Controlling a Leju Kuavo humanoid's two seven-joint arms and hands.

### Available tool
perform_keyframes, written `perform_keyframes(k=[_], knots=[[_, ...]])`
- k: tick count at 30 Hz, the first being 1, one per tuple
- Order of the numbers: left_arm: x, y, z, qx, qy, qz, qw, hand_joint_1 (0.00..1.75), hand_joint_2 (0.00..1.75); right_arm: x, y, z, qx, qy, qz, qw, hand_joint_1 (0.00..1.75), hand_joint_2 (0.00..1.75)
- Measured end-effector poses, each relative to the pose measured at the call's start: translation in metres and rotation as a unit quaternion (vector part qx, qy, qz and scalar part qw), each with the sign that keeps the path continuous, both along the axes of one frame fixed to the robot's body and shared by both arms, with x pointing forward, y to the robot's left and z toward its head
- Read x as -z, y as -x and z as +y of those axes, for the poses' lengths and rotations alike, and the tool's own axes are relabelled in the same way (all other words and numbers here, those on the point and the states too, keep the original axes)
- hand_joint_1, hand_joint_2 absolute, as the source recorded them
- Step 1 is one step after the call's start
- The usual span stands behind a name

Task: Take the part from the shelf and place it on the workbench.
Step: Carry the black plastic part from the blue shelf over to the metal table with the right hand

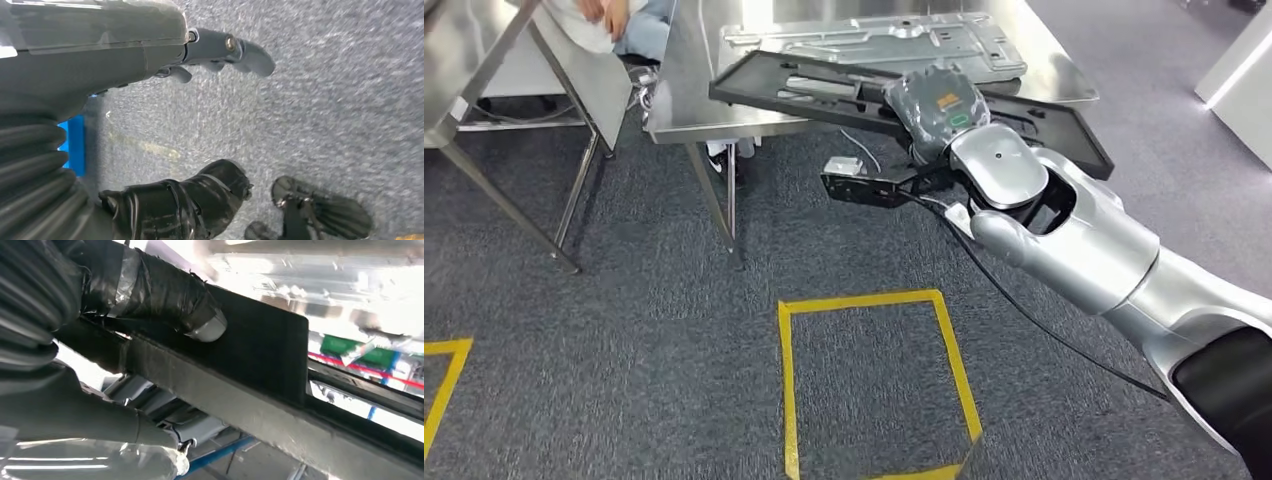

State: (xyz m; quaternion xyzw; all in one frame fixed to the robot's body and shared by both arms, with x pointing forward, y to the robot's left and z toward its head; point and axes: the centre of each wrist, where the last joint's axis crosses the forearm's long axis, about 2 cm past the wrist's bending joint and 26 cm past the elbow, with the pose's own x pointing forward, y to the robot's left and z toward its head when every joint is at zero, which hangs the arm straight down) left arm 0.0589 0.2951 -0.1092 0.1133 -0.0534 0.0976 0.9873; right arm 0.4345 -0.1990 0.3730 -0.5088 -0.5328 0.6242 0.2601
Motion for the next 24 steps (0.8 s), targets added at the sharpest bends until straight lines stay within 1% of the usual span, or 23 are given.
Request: perform_keyframes(k=[4,19,24], knots=[[-0.0005,-0.0032,0.0018,0.001,0.001,-0.009,1.0,0.0,1.75,0.0035,-0.0008,-0.0019,0.003,0.001,0.002,1.0,1.75,1.75],[-0.0001,-0.0011,0.0029,0.007,0.007,-0.013,1.0,0.0,1.75,0.004,-0.0022,-0.0036,0.016,0.004,-0.005,1.0,1.75,1.75],[-0.0002,-0.0019,0.0049,0.011,0.006,-0.006,1.0,0.0,1.75,0.0039,-0.0026,-0.0037,0.039,0.012,-0.022,0.999,1.75,1.75]])
